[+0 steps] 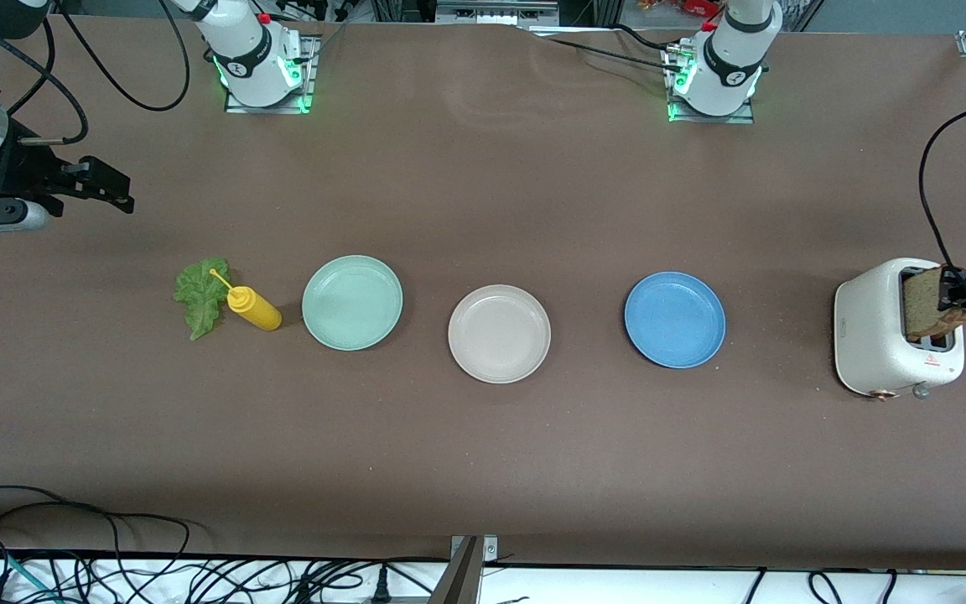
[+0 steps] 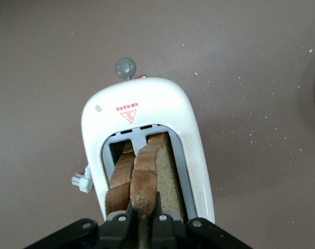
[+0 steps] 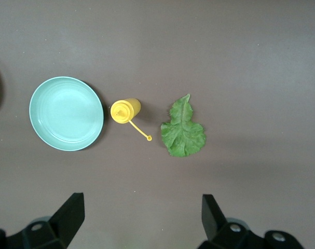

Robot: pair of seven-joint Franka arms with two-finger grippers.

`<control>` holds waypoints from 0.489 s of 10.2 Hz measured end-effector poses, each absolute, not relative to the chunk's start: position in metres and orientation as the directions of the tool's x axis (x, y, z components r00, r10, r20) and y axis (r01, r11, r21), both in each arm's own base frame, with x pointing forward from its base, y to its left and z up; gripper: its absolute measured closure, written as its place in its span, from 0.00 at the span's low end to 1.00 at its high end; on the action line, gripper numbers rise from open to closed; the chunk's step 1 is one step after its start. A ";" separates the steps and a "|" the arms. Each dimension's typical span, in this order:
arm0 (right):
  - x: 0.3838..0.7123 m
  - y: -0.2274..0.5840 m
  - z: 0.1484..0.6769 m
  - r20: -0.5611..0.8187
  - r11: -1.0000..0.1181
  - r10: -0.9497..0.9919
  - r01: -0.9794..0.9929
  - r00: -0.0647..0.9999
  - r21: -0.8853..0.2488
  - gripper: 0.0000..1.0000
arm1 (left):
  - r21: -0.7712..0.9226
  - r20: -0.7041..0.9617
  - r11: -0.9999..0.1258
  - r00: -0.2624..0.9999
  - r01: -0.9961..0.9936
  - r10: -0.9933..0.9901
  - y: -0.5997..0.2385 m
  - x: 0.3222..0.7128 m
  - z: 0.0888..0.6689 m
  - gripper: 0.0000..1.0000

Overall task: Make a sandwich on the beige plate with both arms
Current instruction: 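Grasp one bread slice with the left gripper and lift it out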

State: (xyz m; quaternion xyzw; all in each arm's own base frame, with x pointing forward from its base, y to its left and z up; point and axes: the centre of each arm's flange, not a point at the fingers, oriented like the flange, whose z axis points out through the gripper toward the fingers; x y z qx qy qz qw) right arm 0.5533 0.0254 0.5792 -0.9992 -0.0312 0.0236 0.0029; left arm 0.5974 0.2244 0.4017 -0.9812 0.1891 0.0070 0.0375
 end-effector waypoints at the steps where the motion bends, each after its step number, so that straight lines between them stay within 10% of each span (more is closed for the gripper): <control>1: 0.553 0.025 0.579 -0.047 -0.998 0.063 0.062 0.997 -0.007 0.00 | -0.072 -0.027 -0.925 0.927 -0.374 -0.373 0.225 0.600 0.416 0.90; 5: 0.553 0.025 0.579 -0.047 -0.998 0.062 0.062 0.997 -0.007 0.00 | -0.087 -0.008 -0.906 0.910 -0.414 -0.414 0.200 0.620 0.495 0.90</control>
